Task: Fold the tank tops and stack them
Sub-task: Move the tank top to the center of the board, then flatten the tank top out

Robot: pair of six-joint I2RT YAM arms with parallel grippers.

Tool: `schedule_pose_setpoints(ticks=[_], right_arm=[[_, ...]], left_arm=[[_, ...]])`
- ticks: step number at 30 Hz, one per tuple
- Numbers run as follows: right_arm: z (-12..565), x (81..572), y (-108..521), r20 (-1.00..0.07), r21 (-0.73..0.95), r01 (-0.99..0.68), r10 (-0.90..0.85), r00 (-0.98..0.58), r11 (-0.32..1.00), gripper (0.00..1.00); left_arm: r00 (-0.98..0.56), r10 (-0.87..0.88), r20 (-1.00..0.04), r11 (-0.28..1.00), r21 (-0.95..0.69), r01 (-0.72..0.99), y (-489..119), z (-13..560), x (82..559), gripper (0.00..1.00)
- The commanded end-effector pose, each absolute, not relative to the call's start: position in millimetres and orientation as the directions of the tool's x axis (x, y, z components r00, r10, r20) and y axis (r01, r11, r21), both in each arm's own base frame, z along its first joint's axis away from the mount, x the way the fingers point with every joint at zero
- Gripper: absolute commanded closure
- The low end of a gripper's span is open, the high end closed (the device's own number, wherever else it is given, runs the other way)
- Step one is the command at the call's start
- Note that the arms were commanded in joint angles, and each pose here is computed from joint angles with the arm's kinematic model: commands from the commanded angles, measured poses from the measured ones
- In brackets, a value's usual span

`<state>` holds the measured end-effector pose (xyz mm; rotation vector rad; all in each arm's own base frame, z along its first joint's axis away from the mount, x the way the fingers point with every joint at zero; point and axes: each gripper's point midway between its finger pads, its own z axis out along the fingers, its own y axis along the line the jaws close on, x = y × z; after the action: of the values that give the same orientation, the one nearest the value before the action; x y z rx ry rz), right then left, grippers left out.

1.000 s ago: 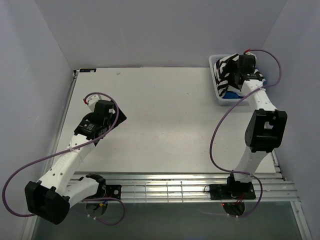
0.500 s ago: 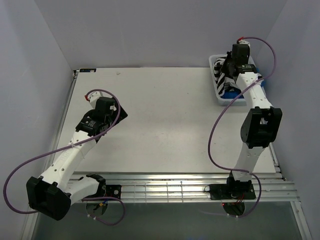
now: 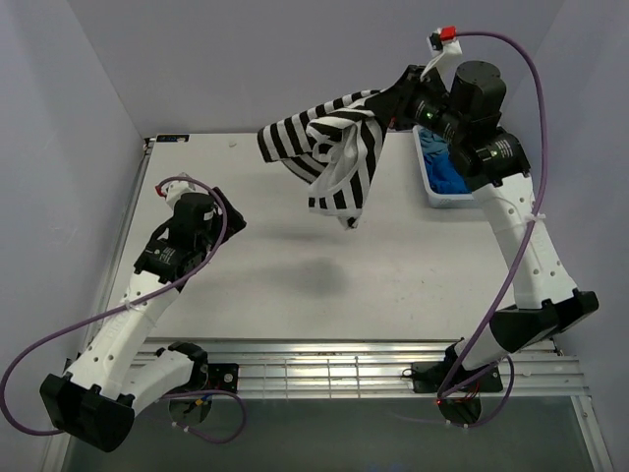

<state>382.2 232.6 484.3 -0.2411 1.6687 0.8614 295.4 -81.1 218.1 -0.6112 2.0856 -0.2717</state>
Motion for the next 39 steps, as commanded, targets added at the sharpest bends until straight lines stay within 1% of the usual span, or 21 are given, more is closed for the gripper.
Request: schedule_pose_setpoints(ticks=[1, 2, 3, 4, 5, 6, 7, 8, 9, 10, 11, 12, 13, 16, 23, 25, 29, 34, 37, 38, 39], right_arm=[[435, 366, 247, -0.858, 0.497, -0.606, 0.247, -0.451, 0.621, 0.92], [422, 358, 243, -0.850, 0.504, -0.592, 0.237, -0.471, 0.629, 0.92], [362, 357, 241, -0.797, 0.538, -0.525, 0.196, -0.571, 0.659, 0.92], [333, 354, 235, -0.774, 0.543, -0.492, 0.178, -0.608, 0.681, 0.91], [304, 352, 223, -0.743, 0.550, -0.444, 0.171, -0.648, 0.708, 0.80], [279, 344, 213, -0.714, 0.556, -0.408, 0.165, -0.680, 0.724, 0.66], [224, 329, 201, -0.629, 0.576, -0.327, 0.151, -0.763, 0.749, 0.48], [204, 327, 184, -0.597, 0.576, -0.272, 0.169, -0.784, 0.771, 0.26], [189, 317, 175, -0.565, 0.571, -0.238, 0.167, -0.808, 0.786, 0.20], [168, 310, 161, -0.539, 0.539, -0.184, 0.168, -0.825, 0.822, 0.16], [161, 307, 151, -0.547, 0.492, -0.173, 0.148, -0.824, 0.853, 0.06], [162, 303, 142, -0.559, 0.455, -0.151, 0.150, -0.816, 0.877, 0.03], [158, 298, 130, -0.560, 0.407, -0.117, 0.146, -0.816, 0.906, 0.02], [162, 285, 121, -0.589, 0.363, -0.112, 0.135, -0.797, 0.925, 0.10], [157, 253, 160, -0.588, 0.385, -0.224, 0.051, -0.807, 0.896, 0.10], [156, 252, 168, -0.587, 0.383, -0.239, 0.035, -0.809, 0.892, 0.10], [161, 258, 187, -0.607, 0.356, -0.287, -0.014, -0.795, 0.890, 0.10], [163, 267, 215, -0.607, 0.363, -0.339, -0.056, -0.792, 0.868, 0.10], [161, 270, 220, -0.604, 0.372, -0.346, -0.059, -0.795, 0.861, 0.10], [160, 271, 220, -0.602, 0.372, -0.342, -0.056, -0.796, 0.863, 0.10], [159, 271, 220, -0.601, 0.369, -0.341, -0.058, -0.797, 0.864, 0.10]], left_arm=[[-0.423, -0.536, -0.731, 0.844, -0.447, -0.297, -78, 239, 289, 0.02], [-0.422, -0.539, -0.729, 0.842, -0.448, -0.301, -77, 239, 287, 0.02], [-0.438, -0.537, -0.721, 0.843, -0.435, -0.317, -75, 233, 282, 0.02], [-0.443, -0.539, -0.716, 0.841, -0.429, -0.330, -73, 230, 279, 0.02], [-0.446, -0.546, -0.710, 0.836, -0.424, -0.349, -70, 225, 276, 0.02], [-0.453, -0.545, -0.705, 0.836, -0.417, -0.358, -69, 222, 272, 0.02], [-0.470, -0.541, -0.697, 0.838, -0.400, -0.372, -67, 215, 267, 0.02], [-0.491, -0.538, -0.686, 0.841, -0.390, -0.376, -67, 207, 263, 0.02], [-0.503, -0.535, -0.679, 0.843, -0.385, -0.376, -67, 202, 260, 0.02], [-0.519, -0.530, -0.670, 0.846, -0.379, -0.375, -68, 196, 258, 0.02], [-0.536, -0.525, -0.661, 0.850, -0.373, -0.372, -70, 191, 256, 0.02], [-0.560, -0.521, -0.644, 0.853, -0.368, -0.370, -73, 182, 253, 0.02], [-0.581, -0.516, -0.629, 0.856, -0.356, -0.375, -75, 174, 254, 0.02], [-0.635, -0.502, -0.588, 0.865, -0.335, -0.373, -85, 150, 259, 0.02], [-0.705, -0.481, -0.520, 0.874, -0.352, -0.337, -113, 116, 287, 0.02], [-0.724, -0.479, -0.496, 0.869, -0.386, -0.310, -125, 111, 293, 0.02], [-0.769, -0.474, -0.429, 0.864, -0.393, -0.314, -134, 81, 287, 0.02], [-0.794, -0.468, -0.389, 0.861, -0.403, -0.310, -142, 54, 288, 0.03], [-0.807, -0.459, -0.372, 0.868, -0.382, -0.318, -142, 44, 288, 0.07], [-0.808, -0.460, -0.369, 0.868, -0.379, -0.321, -142, 42, 288, 0.10], [-0.813, -0.453, -0.365, 0.872, -0.372, -0.319, -141, 38, 286, 0.11]])
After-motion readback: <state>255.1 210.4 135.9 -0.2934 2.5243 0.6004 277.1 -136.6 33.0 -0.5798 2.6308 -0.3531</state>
